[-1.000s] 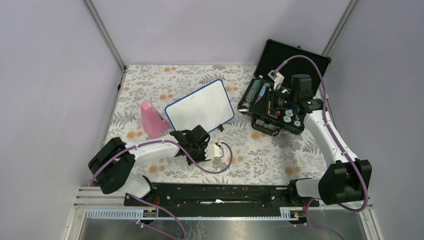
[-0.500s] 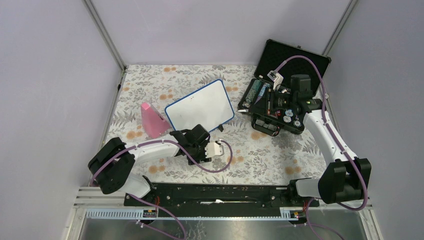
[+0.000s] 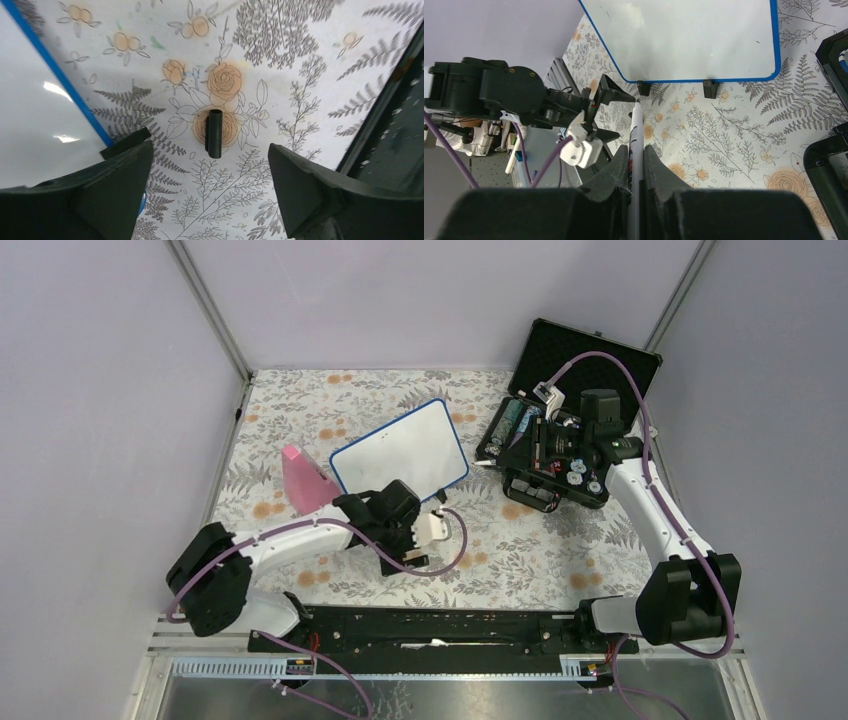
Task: Write a sentence on the whiteboard
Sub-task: Place the pen cap at the center of the board, then hold the whiteboard on the whiteboard stand.
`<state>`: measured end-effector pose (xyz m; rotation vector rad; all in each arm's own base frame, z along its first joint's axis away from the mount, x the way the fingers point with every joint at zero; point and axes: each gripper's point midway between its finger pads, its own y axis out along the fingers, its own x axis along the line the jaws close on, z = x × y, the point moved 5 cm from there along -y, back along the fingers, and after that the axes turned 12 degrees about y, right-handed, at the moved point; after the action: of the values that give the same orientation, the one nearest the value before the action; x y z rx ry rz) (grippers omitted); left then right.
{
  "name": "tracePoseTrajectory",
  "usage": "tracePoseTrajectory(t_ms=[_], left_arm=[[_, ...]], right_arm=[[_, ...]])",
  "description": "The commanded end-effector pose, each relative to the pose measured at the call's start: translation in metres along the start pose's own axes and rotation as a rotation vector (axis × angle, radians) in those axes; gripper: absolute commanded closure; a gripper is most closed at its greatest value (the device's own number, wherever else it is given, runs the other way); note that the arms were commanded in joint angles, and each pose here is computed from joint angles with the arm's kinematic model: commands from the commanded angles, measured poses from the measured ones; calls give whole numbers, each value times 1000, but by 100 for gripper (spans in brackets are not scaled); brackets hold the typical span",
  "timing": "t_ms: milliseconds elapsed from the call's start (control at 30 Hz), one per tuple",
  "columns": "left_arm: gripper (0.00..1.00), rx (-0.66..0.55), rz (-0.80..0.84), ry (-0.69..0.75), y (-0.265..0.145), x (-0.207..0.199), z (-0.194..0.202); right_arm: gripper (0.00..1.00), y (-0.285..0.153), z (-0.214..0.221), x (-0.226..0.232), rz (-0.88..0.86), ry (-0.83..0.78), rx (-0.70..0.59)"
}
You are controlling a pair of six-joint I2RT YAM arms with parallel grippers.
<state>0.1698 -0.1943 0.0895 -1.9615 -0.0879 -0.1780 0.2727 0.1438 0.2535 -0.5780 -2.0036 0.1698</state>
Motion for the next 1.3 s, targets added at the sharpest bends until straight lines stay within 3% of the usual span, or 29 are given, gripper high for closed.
tracePoseTrajectory(t_ms=[0,200,533,700,900,1167,1267], left_arm=[[1,-117,-73,-14,-28,14,-29],[1,-228,-149,-60,-61,32,-49],[1,-490,-324,-352,-161,91,-71],[1,-609,-537,-554,-224,121,-42],[1,-696,-648,-799,-255,127,-3],[1,-703,-613,-936,-253,127,39],[2,-701,-489,-980,-240,123,57]], right_arm=[[100,-1,-8,8,-44,-55,-10],[100,-2,-12,12,-55,-70,-12],[100,11,-24,25,-89,-134,13],[100,28,-27,38,-108,-198,43],[100,45,-29,58,-144,-273,73],[100,74,-15,78,-203,-350,138],[100,85,-9,82,-223,-366,170]])
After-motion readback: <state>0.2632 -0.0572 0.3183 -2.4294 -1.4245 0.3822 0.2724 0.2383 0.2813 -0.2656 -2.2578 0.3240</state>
